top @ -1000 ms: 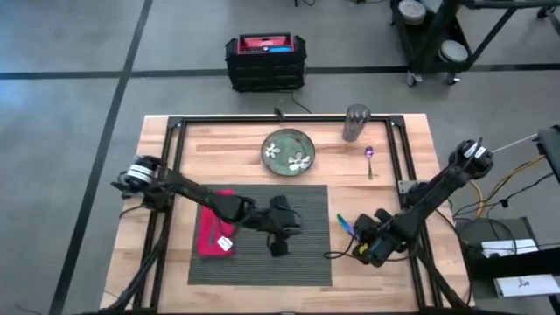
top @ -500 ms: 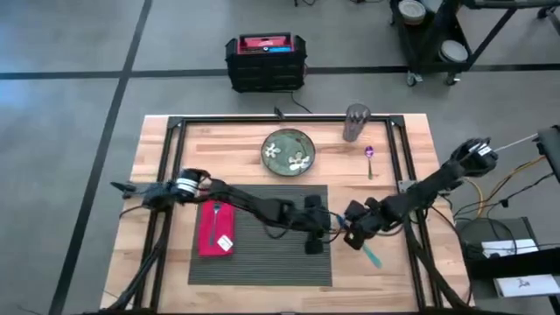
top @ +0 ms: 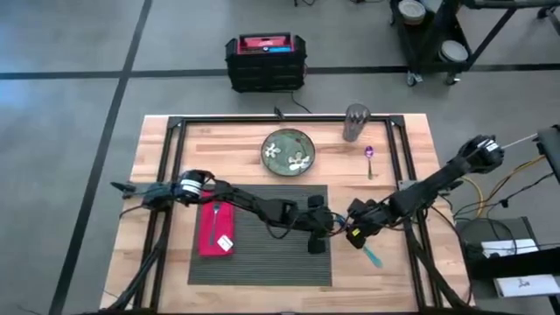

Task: Set table place
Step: Put the blue table knife on the gray tablemat

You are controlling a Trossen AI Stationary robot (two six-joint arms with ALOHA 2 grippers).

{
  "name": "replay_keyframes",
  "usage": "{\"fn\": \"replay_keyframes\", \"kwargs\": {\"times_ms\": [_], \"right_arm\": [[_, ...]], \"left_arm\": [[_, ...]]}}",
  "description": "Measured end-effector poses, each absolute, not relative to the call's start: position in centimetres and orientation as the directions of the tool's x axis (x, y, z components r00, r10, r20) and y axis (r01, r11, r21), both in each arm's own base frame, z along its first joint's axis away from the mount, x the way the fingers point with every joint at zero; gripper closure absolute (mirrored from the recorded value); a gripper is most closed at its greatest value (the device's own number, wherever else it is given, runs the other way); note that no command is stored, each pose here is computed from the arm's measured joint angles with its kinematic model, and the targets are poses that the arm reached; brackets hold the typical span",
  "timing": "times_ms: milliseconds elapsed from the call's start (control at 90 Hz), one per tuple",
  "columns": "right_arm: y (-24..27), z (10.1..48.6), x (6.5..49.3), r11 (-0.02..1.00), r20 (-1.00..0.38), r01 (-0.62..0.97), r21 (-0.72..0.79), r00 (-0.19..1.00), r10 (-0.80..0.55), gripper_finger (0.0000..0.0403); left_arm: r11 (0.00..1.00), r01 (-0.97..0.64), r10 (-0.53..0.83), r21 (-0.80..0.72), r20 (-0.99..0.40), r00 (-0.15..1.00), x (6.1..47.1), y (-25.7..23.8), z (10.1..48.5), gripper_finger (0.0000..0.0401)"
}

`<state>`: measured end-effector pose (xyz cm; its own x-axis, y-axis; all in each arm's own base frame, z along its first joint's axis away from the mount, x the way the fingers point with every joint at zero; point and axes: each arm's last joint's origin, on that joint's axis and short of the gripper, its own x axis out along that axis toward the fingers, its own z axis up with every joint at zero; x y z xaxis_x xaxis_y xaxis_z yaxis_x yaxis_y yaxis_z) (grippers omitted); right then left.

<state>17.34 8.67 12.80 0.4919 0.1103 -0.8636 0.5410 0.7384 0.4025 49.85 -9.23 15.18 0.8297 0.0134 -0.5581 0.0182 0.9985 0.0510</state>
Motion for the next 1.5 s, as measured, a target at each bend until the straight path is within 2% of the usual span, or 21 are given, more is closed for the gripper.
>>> {"fn": "replay_keyframes", "kwargs": {"times_ms": [356, 522, 600, 811, 1078, 1233, 1344, 1500], "right_arm": [[8.7, 12.2, 17.3, 0.753, -0.879, 0.545, 0.368, 0.469, 0.090, 0.0403], [8.7, 12.2, 17.3, 0.762, -0.879, 0.537, 0.363, 0.469, 0.089, 0.0403], [8.7, 12.2, 17.3, 0.761, -0.878, 0.537, 0.364, 0.469, 0.089, 0.0403], [8.7, 12.2, 17.4, 0.759, -0.872, 0.533, 0.374, 0.480, 0.093, 0.0403], [8.7, 12.2, 17.5, 0.755, -0.869, 0.533, 0.382, 0.486, 0.096, 0.0403], [8.7, 12.2, 17.5, 0.751, -0.867, 0.535, 0.387, 0.489, 0.098, 0.0403], [8.8, 12.2, 17.6, 0.748, -0.864, 0.536, 0.392, 0.493, 0.100, 0.0403], [8.8, 12.2, 17.6, 0.746, -0.864, 0.537, 0.394, 0.494, 0.101, 0.0403]], "left_arm": [[0.993, 0.080, -0.020, 0.083, -0.559, 0.829, 49.8, -9.4, 15.1, 0.0326], [0.934, 0.206, -0.026, 0.291, -0.521, 0.853, 50.2, -9.9, 14.3, 0.0326], [0.893, 0.196, 0.050, 0.405, -0.523, 0.851, 50.3, -9.8, 13.9, 0.0326], [0.801, 0.254, 0.087, 0.542, -0.525, 0.846, 50.5, -9.4, 13.8, 0.0317], [0.764, 0.285, 0.101, 0.579, -0.544, 0.833, 50.5, -8.5, 13.7, 0.0276], [0.747, 0.334, 0.110, 0.575, -0.602, 0.791, 50.7, -7.9, 14.2, 0.0280], [0.751, 0.322, 0.114, 0.576, -0.594, 0.796, 51.2, -7.2, 15.1, 0.0287], [0.752, 0.374, 0.053, 0.543, -0.615, 0.786, 51.3, -6.8, 15.4, 0.0287]]}}
